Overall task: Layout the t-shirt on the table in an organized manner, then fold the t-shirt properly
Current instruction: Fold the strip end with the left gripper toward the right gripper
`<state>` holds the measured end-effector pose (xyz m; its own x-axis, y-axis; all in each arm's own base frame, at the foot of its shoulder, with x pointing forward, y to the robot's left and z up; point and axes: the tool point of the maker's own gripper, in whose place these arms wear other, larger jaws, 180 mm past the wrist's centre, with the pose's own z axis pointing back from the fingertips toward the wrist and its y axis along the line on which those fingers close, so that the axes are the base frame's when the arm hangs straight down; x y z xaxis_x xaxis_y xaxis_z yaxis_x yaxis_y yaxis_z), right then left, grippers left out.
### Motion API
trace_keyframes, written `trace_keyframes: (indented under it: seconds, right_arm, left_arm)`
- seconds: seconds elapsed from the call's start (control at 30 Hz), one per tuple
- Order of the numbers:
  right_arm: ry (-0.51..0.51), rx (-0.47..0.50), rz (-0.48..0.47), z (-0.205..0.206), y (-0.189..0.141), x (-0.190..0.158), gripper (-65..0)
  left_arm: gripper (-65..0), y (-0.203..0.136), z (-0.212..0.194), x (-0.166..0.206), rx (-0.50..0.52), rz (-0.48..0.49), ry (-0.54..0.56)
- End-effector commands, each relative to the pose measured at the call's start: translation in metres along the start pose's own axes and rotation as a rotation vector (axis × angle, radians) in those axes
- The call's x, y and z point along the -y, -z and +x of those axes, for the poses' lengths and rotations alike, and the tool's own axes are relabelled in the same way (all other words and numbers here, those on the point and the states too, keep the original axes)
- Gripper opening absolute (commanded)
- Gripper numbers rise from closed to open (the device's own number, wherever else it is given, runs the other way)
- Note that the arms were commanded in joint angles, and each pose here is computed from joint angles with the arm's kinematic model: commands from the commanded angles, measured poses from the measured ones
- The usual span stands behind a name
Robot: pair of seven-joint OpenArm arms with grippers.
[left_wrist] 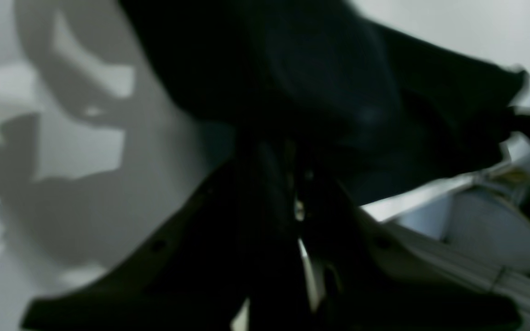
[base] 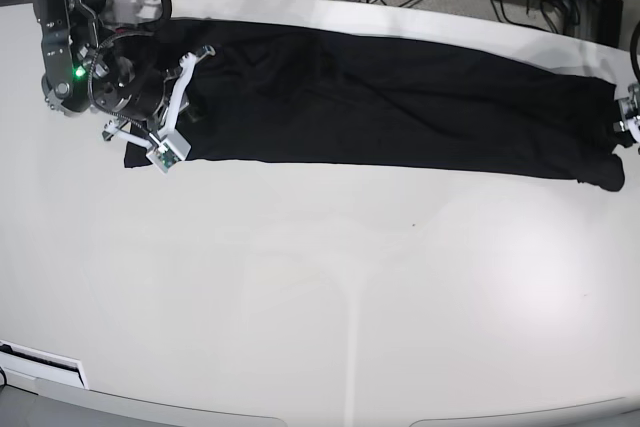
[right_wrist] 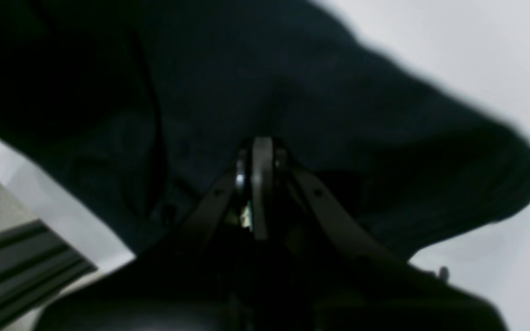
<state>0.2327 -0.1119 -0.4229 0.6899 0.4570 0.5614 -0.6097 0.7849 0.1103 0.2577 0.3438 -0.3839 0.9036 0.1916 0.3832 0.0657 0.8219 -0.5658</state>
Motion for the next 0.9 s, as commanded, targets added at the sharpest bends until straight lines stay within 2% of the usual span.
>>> trace_keyframes:
  seconds: [0.0, 0.07, 0.13, 0.3, 0.5, 0.67, 0.87]
  right_arm:
    - [-0.015, 0.045, -0.009, 0.015, -0.005, 0.006, -65.0]
    - [-0.020, 0.059, -0.015, 0.021, -0.005, 0.009, -65.0]
    - [-0.026, 0.076, -0.022, 0.028, -0.005, 0.011, -65.0]
    - [-0.013, 0.104, -0.045, 0.033, -0.006, 0.016, -65.0]
    - [0.004, 0.103, -0.056, 0.033, -0.006, 0.018, -65.0]
    - [0.012, 0.096, -0.059, 0.030, -0.006, 0.018, -65.0]
    - [0.005, 0.081, -0.052, 0.027, -0.006, 0.016, -65.0]
  left_arm:
    - [-65.0, -0.012, 0.020, 0.013, 0.032, -0.032, 0.052]
    - [-65.0, -0.009, 0.021, 0.035, 0.003, -0.101, 0.095]
    - [-65.0, -0.005, 0.016, 0.049, -0.055, -0.119, 0.156]
    - [-65.0, 0.017, 0.011, 0.105, -0.061, -0.222, 0.322]
    - [-65.0, 0.045, -0.026, 0.198, -0.031, -0.425, 0.485]
    - [-65.0, 0.055, -0.024, 0.240, 0.081, -0.540, 0.476]
    - [-65.0, 0.078, -0.031, 0.256, 0.112, -0.562, 0.439]
